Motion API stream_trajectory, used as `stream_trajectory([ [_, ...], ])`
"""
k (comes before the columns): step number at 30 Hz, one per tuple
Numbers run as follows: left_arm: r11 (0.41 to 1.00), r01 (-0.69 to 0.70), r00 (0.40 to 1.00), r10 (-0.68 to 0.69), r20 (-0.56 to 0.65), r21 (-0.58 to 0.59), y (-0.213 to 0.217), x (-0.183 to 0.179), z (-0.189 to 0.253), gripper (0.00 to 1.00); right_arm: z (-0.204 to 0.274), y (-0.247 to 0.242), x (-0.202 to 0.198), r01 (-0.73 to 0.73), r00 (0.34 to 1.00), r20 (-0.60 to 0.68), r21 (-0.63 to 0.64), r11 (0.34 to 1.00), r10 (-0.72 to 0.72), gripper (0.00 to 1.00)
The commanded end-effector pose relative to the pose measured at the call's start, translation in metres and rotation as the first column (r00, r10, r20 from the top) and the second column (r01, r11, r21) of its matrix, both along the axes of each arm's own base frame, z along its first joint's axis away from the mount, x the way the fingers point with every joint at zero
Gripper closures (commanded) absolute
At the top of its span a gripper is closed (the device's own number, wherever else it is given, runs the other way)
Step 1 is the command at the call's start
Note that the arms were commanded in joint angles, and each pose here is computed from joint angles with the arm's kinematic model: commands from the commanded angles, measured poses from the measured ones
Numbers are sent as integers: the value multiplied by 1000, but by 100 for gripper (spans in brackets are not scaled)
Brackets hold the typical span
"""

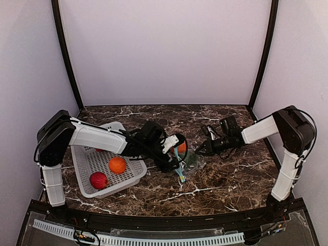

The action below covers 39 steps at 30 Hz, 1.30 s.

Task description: Open the zip-top bag and remove the fake food

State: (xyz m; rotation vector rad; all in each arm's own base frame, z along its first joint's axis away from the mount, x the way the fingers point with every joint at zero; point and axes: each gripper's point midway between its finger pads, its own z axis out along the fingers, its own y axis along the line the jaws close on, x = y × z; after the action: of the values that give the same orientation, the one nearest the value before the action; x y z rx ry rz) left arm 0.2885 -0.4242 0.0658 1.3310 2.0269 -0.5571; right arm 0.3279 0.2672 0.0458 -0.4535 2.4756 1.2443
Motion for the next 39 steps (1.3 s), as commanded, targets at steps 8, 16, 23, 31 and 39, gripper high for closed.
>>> stream_trajectory([
  [8, 981, 162, 983, -150, 108, -108, -32, -7, 17, 3, 3, 2, -5, -20, 1000, 5, 25, 999, 20, 100],
  [16, 976, 196, 978, -186, 97, -99, -46, -3, 8, 6, 9, 5, -19, -30, 1000, -8, 50, 998, 30, 100],
  [23, 976, 208, 975, -200, 97, -69, -52, -3, -6, 6, -1, 22, -39, -80, 996, -41, 51, 995, 82, 100],
  [31, 974, 225, 972, -221, 79, -39, -54, -4, -17, 10, -7, 27, -44, -81, 995, -54, 33, 996, 82, 100],
  [39, 985, 172, 982, -171, 75, 1, -31, -9, -11, 26, -11, 3, -36, 6, 997, -71, 19, 1000, -4, 100],
])
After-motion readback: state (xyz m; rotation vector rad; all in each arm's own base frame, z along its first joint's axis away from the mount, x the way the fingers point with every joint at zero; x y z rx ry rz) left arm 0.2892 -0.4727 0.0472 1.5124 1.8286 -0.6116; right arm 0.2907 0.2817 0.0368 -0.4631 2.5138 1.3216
